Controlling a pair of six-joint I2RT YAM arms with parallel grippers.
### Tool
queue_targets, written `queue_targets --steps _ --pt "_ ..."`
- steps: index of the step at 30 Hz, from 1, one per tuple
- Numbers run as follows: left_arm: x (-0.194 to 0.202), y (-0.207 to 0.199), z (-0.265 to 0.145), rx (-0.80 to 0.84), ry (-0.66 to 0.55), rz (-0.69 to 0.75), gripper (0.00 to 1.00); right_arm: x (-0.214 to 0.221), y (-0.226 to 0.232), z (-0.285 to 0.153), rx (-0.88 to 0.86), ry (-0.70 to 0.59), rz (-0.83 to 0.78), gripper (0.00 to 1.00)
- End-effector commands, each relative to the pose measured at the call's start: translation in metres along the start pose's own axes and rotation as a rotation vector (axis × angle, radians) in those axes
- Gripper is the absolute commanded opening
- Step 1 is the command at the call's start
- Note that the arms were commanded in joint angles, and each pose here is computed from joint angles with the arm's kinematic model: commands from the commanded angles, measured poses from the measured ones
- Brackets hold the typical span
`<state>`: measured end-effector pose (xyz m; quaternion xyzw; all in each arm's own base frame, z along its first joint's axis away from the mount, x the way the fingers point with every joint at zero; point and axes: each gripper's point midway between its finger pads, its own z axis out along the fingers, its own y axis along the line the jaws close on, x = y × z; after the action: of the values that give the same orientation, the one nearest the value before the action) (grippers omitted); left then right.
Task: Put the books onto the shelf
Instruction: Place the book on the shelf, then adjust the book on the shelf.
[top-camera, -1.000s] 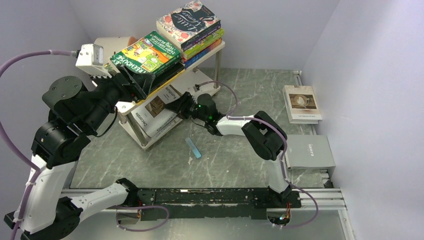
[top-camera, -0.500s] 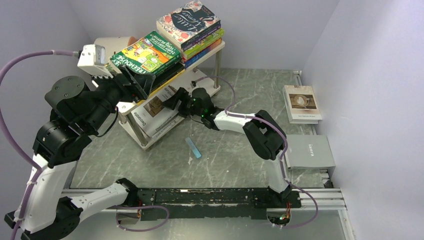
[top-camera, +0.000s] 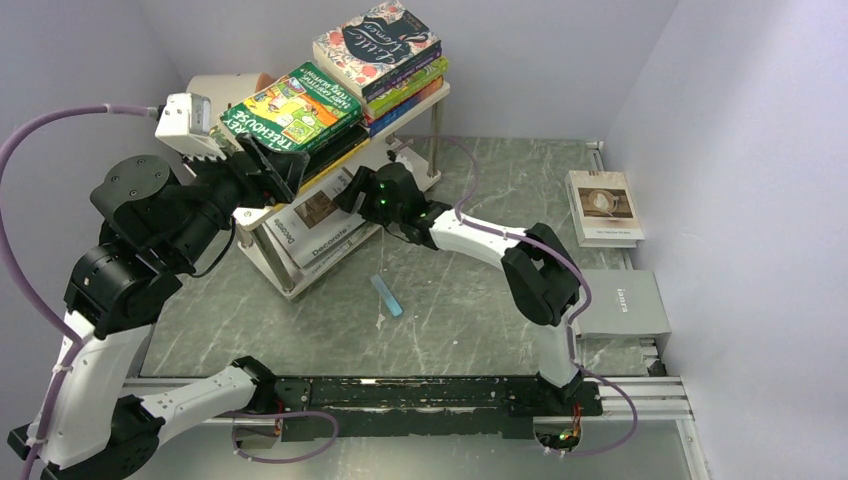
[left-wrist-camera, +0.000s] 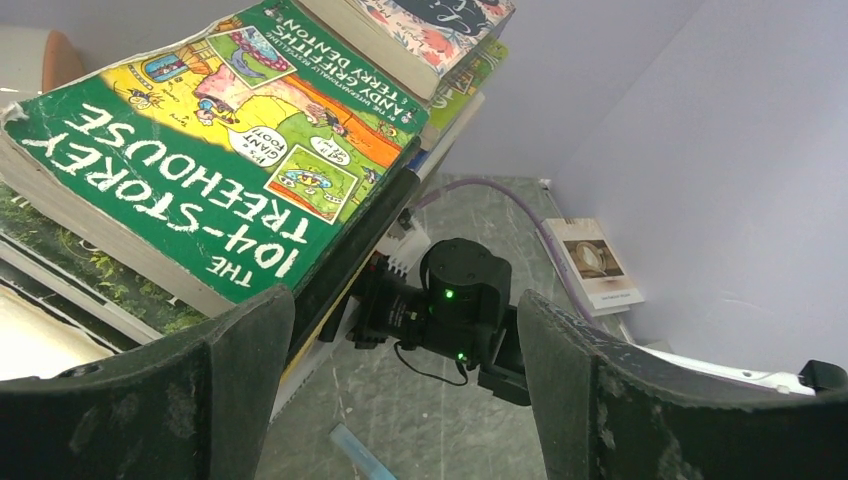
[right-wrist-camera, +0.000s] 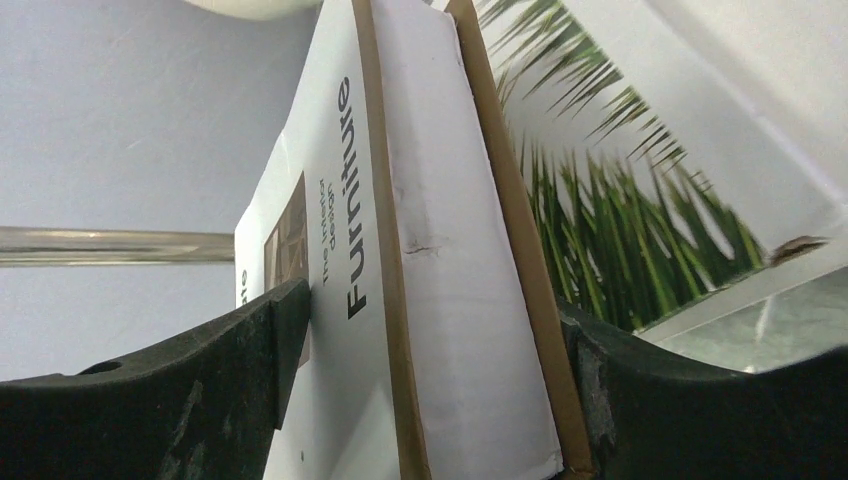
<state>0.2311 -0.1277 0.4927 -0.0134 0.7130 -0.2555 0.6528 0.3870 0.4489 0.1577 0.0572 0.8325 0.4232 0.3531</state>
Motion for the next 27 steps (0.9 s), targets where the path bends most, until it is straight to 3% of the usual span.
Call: queue_targets --steps 1,11,18,27 --pt "-0.001 0.006 -0.003 -0.023 -0.009 0.014 0.86 -0.032 -0.008 -0.014 0.11 -0.103 -0.129 0.79" --pt "-0.001 0.008 -0.005 -0.029 -0.008 0.017 0.86 -0.031 -0.003 -0.02 0.074 -0.039 -0.21 0.8" --pt "-0.002 0.007 -0.006 -0.027 -0.007 0.014 0.86 -0.053 -0.04 -0.035 0.219 -0.082 -0.288 1.0" --pt "-0.002 0.006 -0.005 -0.021 -0.007 0.009 0.86 -0.065 -0.043 -0.038 0.195 -0.064 -0.337 1.0"
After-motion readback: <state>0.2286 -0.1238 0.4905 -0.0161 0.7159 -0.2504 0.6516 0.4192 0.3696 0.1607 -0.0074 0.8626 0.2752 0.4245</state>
